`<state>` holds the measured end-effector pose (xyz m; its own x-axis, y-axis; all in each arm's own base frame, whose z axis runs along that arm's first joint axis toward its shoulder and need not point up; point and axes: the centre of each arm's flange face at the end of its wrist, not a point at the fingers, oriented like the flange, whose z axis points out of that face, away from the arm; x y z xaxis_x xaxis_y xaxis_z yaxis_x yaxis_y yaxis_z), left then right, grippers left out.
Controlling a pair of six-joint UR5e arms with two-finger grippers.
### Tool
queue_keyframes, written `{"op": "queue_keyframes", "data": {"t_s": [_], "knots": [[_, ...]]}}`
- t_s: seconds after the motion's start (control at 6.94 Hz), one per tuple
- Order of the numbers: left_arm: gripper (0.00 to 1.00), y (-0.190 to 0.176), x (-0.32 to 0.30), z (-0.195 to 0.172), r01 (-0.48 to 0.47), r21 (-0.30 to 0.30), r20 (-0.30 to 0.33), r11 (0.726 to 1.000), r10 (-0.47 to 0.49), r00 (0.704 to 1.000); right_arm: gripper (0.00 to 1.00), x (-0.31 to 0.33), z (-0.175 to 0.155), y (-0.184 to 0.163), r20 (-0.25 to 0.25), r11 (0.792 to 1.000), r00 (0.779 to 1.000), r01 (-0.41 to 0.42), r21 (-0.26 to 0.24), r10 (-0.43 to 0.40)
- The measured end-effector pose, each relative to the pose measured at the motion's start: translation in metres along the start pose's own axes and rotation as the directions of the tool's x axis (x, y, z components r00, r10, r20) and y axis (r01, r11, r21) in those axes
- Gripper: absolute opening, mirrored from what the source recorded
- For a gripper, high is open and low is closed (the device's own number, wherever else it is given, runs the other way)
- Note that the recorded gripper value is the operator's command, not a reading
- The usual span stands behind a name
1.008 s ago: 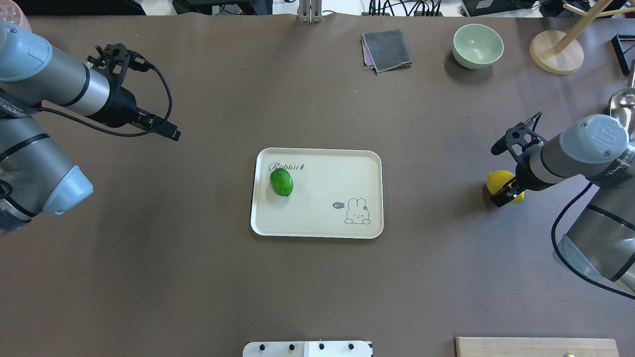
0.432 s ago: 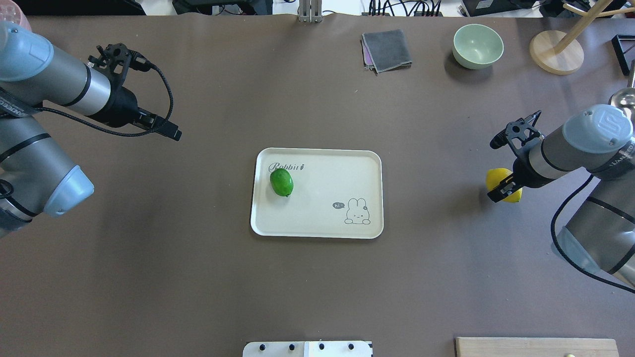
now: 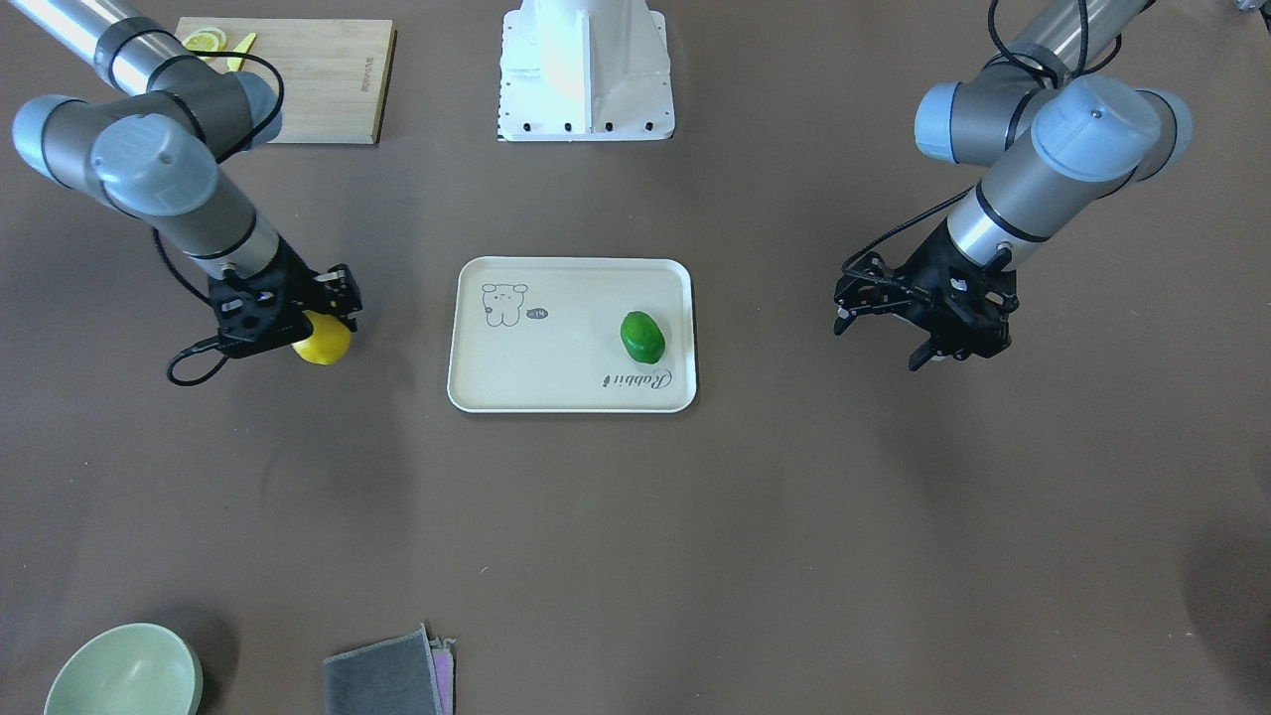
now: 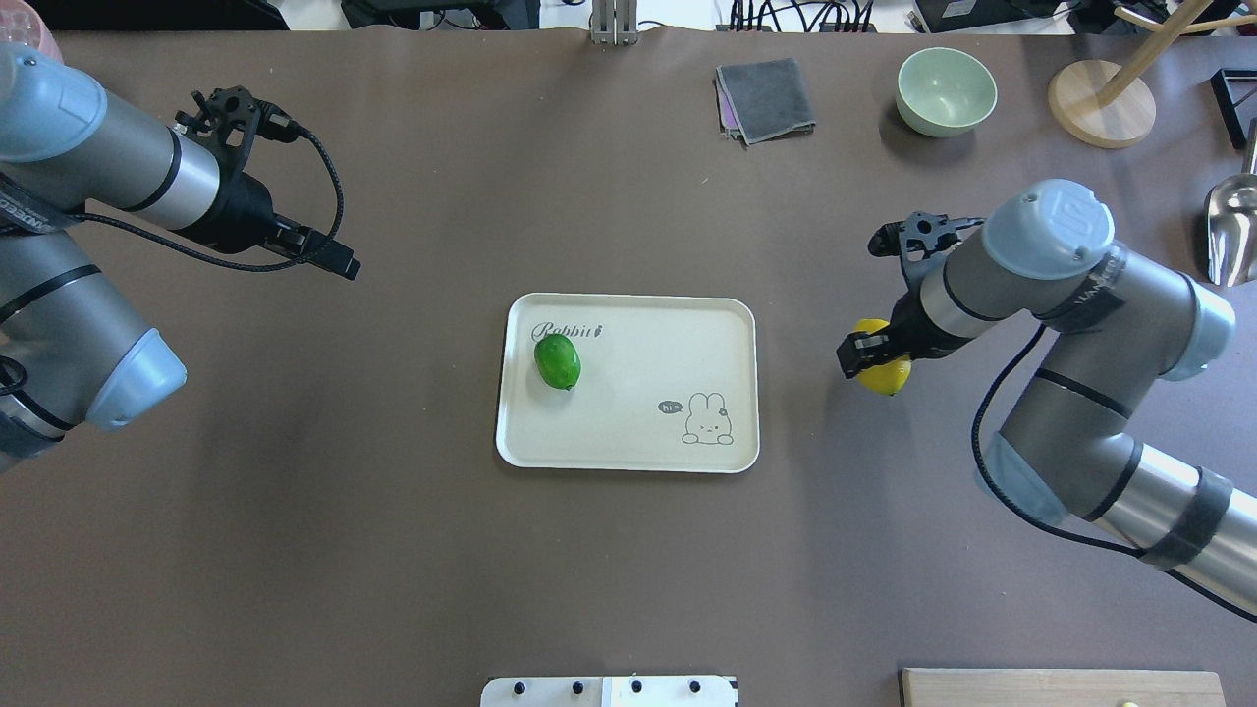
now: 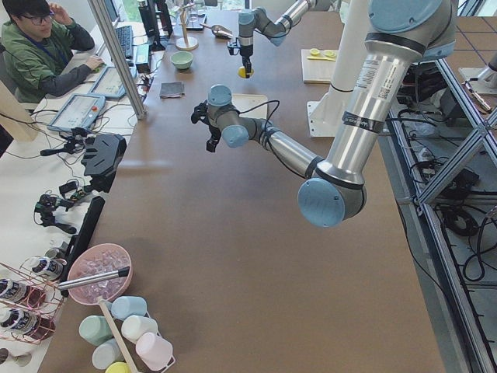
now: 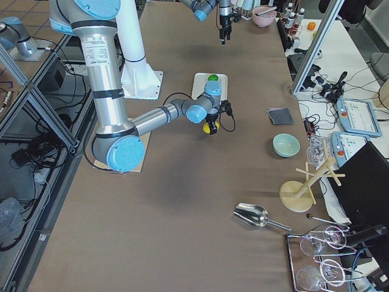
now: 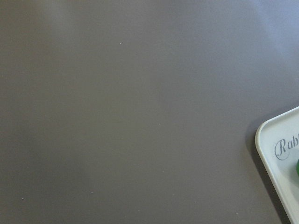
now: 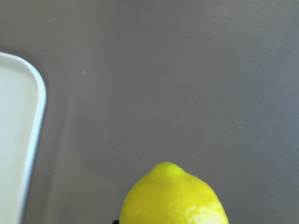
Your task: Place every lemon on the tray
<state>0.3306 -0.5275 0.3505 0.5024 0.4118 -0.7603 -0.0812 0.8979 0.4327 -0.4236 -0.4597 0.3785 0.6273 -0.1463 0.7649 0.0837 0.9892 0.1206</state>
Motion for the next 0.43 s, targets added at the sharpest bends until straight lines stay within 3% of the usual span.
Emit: {"op": "queue_keyframes", "data": {"t_s": [0.14,0.29,0.43], "knots": [[0.98,0.0,0.0,0.0,0.001,0.0,-0.001,1.0,-0.001,1.0,0.0,-0.06,0.004,-0.012,0.019,0.994,0.994,-0.108,0.003,0.108],[0.98,0.0,0.0,0.0,0.002,0.001,-0.001,1.0,-0.002,1.0,0.99,-0.118,0.015,-0.027,0.024,0.979,0.979,-0.202,0.022,0.201],[0.98,0.0,0.0,0.0,0.002,0.001,-0.002,1.0,-0.002,1.0,1.0,-0.161,0.023,-0.039,0.026,0.963,0.964,-0.266,0.047,0.265]]}}
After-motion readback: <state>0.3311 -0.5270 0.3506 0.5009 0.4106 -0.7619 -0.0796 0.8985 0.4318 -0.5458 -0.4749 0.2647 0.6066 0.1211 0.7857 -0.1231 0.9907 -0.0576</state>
